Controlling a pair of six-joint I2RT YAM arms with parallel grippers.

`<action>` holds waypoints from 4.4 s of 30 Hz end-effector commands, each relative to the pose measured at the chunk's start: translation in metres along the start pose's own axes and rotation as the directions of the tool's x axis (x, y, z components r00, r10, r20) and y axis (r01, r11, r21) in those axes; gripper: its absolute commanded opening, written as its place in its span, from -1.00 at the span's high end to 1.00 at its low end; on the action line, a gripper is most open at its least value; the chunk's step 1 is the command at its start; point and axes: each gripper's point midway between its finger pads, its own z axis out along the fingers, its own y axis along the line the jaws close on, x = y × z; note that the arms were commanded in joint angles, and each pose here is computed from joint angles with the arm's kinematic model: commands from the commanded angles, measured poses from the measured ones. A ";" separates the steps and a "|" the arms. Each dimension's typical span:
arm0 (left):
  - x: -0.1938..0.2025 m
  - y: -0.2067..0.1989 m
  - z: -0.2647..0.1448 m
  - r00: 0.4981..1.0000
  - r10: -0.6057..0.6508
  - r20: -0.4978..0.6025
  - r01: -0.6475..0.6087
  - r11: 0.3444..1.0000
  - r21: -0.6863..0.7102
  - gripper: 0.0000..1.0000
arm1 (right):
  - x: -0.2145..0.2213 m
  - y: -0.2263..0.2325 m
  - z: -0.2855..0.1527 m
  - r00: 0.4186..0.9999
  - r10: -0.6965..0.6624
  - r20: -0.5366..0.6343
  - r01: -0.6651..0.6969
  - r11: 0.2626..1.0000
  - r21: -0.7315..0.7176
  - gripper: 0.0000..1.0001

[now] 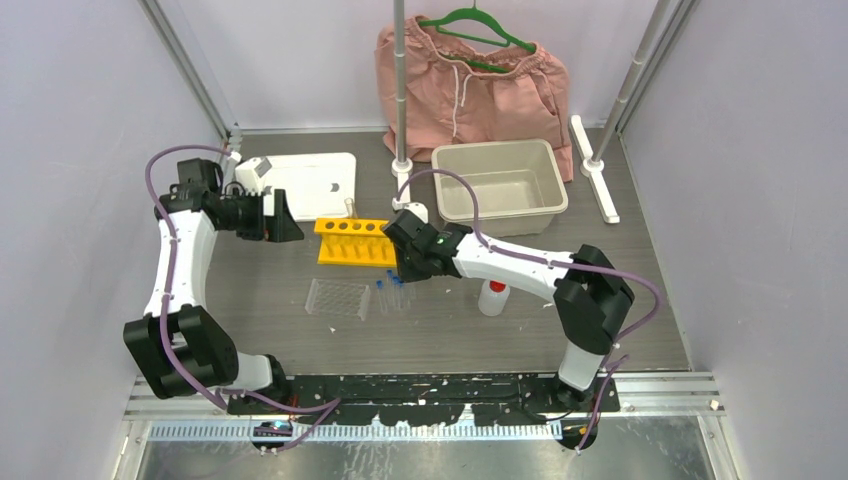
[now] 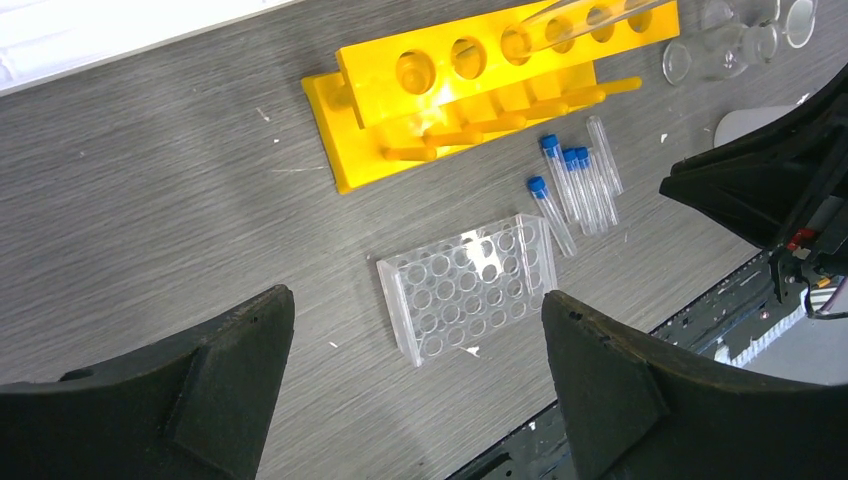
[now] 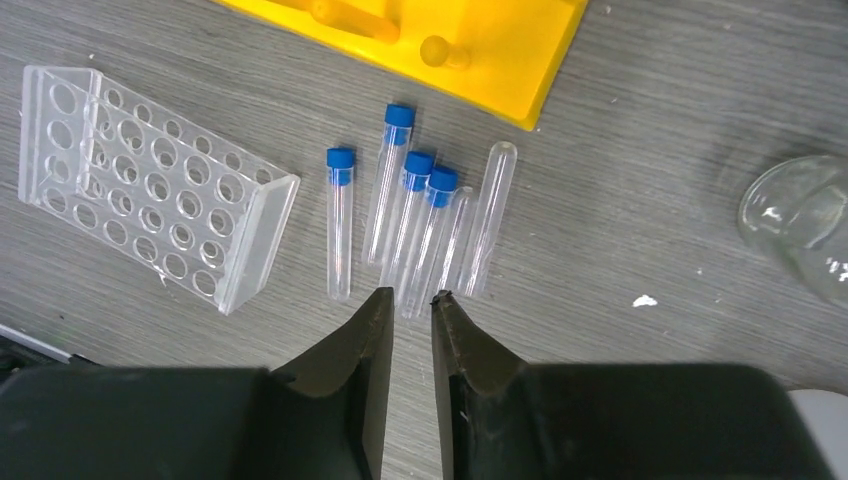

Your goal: Organize the chemistry lab equipment

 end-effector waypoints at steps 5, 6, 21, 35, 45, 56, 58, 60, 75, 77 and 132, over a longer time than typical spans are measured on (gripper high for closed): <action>-0.004 -0.006 -0.011 0.999 0.030 0.028 -0.030 1.000 0.002 -0.87 | 0.017 -0.010 0.019 0.997 0.064 -0.039 -0.062 0.997 0.055 0.52; -0.005 -0.007 -0.012 0.999 0.030 0.032 -0.031 1.000 0.006 -0.87 | 0.018 -0.013 0.022 0.997 0.063 -0.037 -0.060 0.996 0.069 0.52; -0.007 -0.015 -0.016 0.999 0.032 0.043 -0.033 0.999 0.025 -0.86 | 0.018 -0.039 0.053 0.998 0.060 -0.007 -0.058 0.986 0.158 0.51; -0.007 -0.021 -0.022 0.998 0.046 0.050 -0.047 0.998 0.029 -0.87 | 0.026 -0.046 0.069 0.996 0.074 -0.047 -0.066 0.985 0.162 0.38; -0.007 -0.030 -0.028 0.996 0.056 0.065 -0.059 0.997 0.050 -0.88 | 0.020 -0.051 0.028 0.996 0.093 0.001 -0.093 0.984 0.149 0.90; -0.013 -0.059 -0.040 0.992 0.062 0.114 -0.078 0.986 0.149 -0.82 | -0.061 0.049 -0.082 0.971 0.154 0.184 -0.109 0.966 -0.233 0.99; -0.014 -0.069 -0.044 0.989 0.066 0.135 -0.090 0.979 0.182 -0.80 | -0.082 0.076 -0.095 0.958 0.171 0.230 -0.099 0.951 -0.294 0.99; -0.016 -0.083 -0.051 0.984 0.071 0.161 -0.108 0.966 0.233 -0.79 | -0.101 0.099 -0.101 0.945 0.199 0.260 -0.104 0.935 -0.340 0.99; -0.018 -0.124 -0.067 0.974 0.021 0.224 -0.113 0.907 0.406 -0.21 | -0.155 0.203 -0.125 0.880 0.366 0.303 -0.122 0.791 -0.600 0.99; -0.016 -0.123 -0.064 0.976 0.013 0.217 -0.103 0.904 0.414 -0.14 | -0.156 0.207 -0.127 0.876 0.377 0.300 -0.124 0.779 -0.615 0.99; 0.008 -0.120 -0.062 0.948 0.200 0.247 -0.282 0.888 0.363 1.00 | -0.165 0.207 -0.132 0.982 0.074 0.172 0.046 0.795 -0.605 0.00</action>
